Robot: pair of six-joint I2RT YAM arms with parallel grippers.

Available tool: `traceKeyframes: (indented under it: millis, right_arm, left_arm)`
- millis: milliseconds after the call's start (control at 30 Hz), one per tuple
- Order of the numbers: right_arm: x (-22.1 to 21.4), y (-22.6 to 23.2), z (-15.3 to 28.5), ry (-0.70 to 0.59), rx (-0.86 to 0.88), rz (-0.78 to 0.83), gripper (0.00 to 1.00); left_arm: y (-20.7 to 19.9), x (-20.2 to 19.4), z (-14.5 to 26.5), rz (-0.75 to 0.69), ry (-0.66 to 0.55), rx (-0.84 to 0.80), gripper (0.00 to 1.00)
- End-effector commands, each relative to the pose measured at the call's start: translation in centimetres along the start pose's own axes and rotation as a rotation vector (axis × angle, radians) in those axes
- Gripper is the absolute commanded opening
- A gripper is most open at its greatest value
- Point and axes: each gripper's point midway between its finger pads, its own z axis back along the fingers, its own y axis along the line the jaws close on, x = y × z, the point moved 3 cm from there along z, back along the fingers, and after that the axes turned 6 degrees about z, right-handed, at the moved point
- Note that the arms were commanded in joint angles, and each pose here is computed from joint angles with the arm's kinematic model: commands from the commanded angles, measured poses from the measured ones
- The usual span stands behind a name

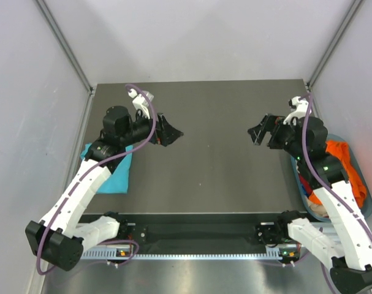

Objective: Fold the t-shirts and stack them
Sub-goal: Reset both grippers

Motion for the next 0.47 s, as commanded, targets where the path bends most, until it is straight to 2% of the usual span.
traceKeyframes:
  millis: [0,433]
  right_arm:
    - [2.26,0.31,1.43,-0.078,0.002,0.008,1.00]
    - [1.53,0.22,1.46,-0.074,0.005,-0.010,1.00]
  left_arm:
    - [-1.55,1.45,0.55,-0.044,-0.063,-0.053,0.99]
    - [-2.35,2.30,1.23,-0.050,-0.086,-0.055,0.99]
